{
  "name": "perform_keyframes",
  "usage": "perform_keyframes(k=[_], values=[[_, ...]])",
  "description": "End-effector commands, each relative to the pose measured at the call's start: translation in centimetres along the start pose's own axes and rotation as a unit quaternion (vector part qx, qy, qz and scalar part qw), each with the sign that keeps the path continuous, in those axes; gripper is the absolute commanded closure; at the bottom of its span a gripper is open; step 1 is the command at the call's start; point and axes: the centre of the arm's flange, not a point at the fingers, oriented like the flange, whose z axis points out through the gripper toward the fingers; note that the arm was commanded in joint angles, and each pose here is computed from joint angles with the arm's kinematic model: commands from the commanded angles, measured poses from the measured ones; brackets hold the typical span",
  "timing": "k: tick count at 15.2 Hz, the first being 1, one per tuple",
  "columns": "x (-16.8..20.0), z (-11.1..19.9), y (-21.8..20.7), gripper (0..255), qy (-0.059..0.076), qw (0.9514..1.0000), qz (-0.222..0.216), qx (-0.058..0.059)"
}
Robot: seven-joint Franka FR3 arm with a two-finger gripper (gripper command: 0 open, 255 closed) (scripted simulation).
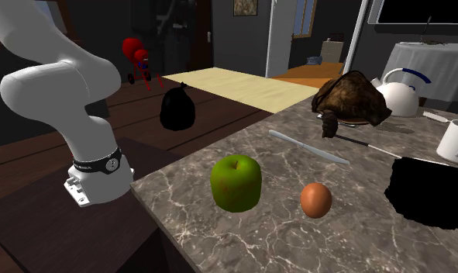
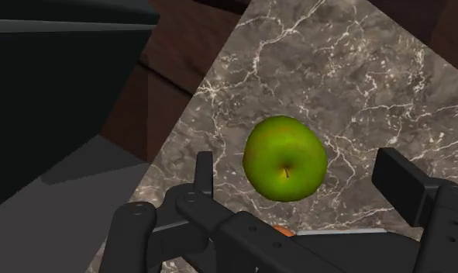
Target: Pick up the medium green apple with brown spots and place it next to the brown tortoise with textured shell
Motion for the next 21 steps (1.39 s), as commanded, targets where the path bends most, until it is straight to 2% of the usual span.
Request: perform_keyframes(k=[1, 3, 6, 8, 12, 21], values=[[2.0, 1.8, 0.3, 0, -0.005, 0.9987, -0.05, 0.006], [4.0, 3.7, 0.2, 0, -0.01, 0.9951, -0.098, 0.012], [7.0, 6.5, -0.4, 0, -0.018, 0.9853, -0.169, 0.021], [8.9, 8.4, -1.0, 0, -0.023, 0.9758, -0.216, 0.027], [12.2, 12.0, -2.7, 0, -0.032, 0.9524, -0.301, 0.038], [11.8, 15.9, -3.0, 0, -0.032, 0.9524, -0.301, 0.038]])
